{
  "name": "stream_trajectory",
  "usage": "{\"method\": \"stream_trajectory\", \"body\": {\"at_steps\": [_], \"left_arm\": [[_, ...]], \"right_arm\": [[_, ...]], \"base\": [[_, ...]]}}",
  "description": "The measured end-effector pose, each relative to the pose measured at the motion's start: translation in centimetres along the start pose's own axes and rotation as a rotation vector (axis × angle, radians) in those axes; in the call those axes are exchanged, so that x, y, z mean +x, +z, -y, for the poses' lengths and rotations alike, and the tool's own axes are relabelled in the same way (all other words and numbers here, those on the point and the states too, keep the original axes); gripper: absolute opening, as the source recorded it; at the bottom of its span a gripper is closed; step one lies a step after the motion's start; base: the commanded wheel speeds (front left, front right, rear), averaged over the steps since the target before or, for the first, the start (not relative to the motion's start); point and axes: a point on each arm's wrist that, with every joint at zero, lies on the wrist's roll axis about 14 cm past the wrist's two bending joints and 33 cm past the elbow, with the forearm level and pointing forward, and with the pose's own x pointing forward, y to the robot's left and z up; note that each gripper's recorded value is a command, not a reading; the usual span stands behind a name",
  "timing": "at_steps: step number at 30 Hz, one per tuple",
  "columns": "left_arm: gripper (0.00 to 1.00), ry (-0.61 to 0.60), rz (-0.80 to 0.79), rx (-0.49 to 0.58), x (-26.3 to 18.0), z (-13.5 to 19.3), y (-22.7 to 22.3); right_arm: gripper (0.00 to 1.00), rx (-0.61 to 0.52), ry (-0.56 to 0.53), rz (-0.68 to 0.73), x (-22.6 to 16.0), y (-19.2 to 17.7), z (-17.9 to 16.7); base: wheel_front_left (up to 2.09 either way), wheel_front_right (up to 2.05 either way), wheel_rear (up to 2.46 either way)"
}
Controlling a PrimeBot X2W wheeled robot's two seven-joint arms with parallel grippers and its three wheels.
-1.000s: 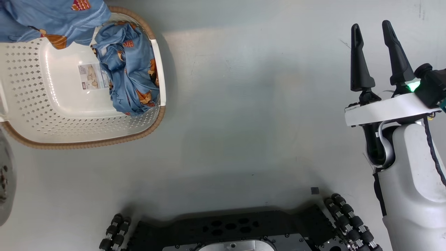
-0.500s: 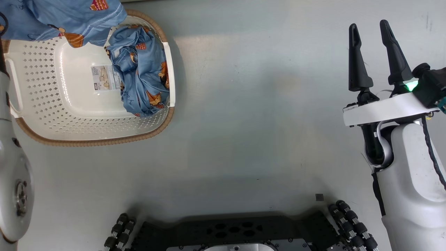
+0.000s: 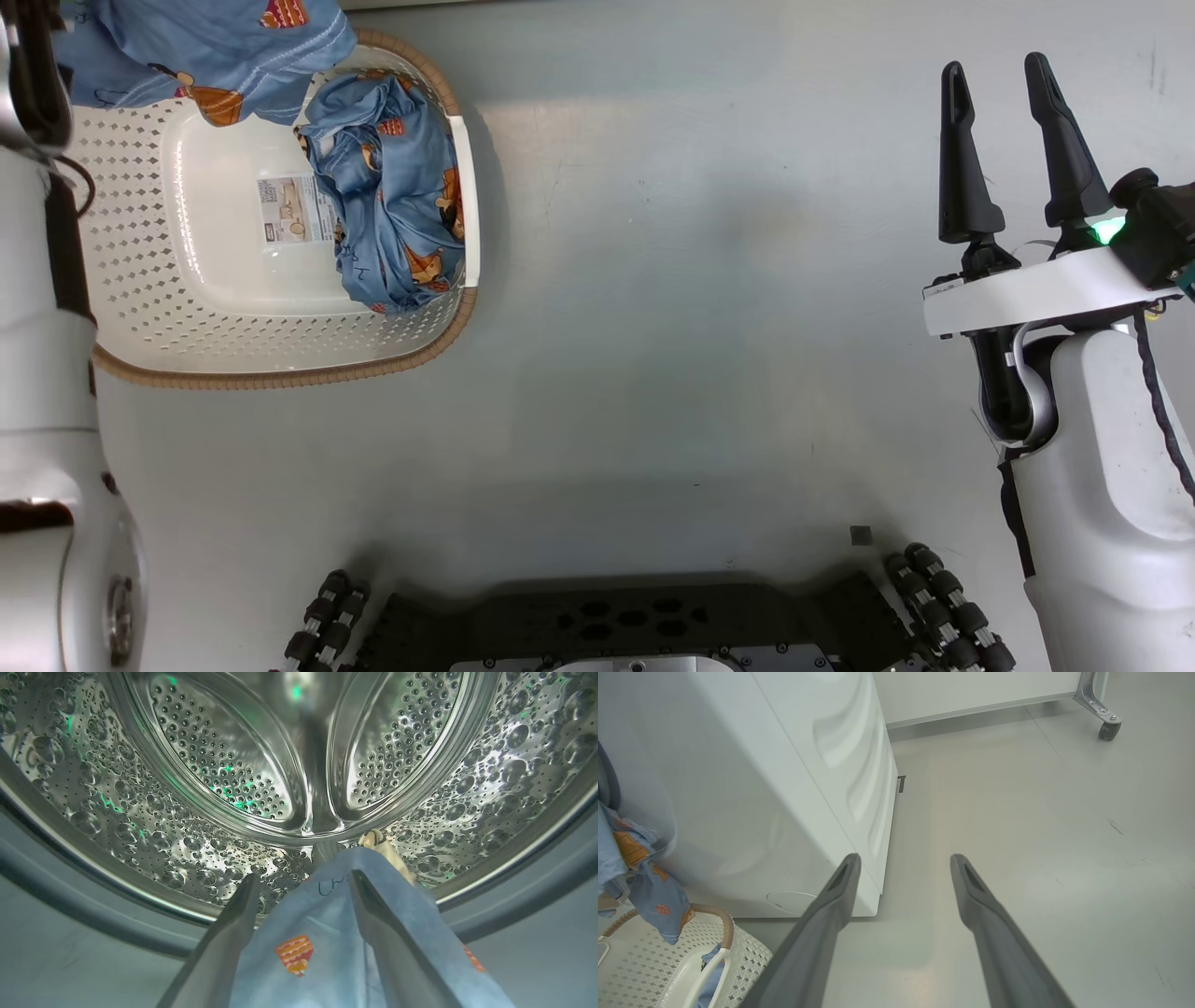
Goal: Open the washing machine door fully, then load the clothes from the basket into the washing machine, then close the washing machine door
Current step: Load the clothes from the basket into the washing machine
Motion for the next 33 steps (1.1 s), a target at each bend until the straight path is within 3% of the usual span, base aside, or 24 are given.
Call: {"method": "stream_trajectory", "body": {"at_steps": [12,33], "left_arm": [[1.0,0.094,0.005,-0.06,-4.0,-1.8,-1.2],[1.0,0.144,-0.096,-0.051,-10.6,-2.3,-5.1]], "right_arm": [[1.0,0.007,0.003,0.002,0.0,0.1,-0.2],[1.0,0.012,0.006,-0.011,0.0,-0.4,-0.2]], "base": [[0.0,0.0,0.0],[0.0,0.0,0.0]]}}
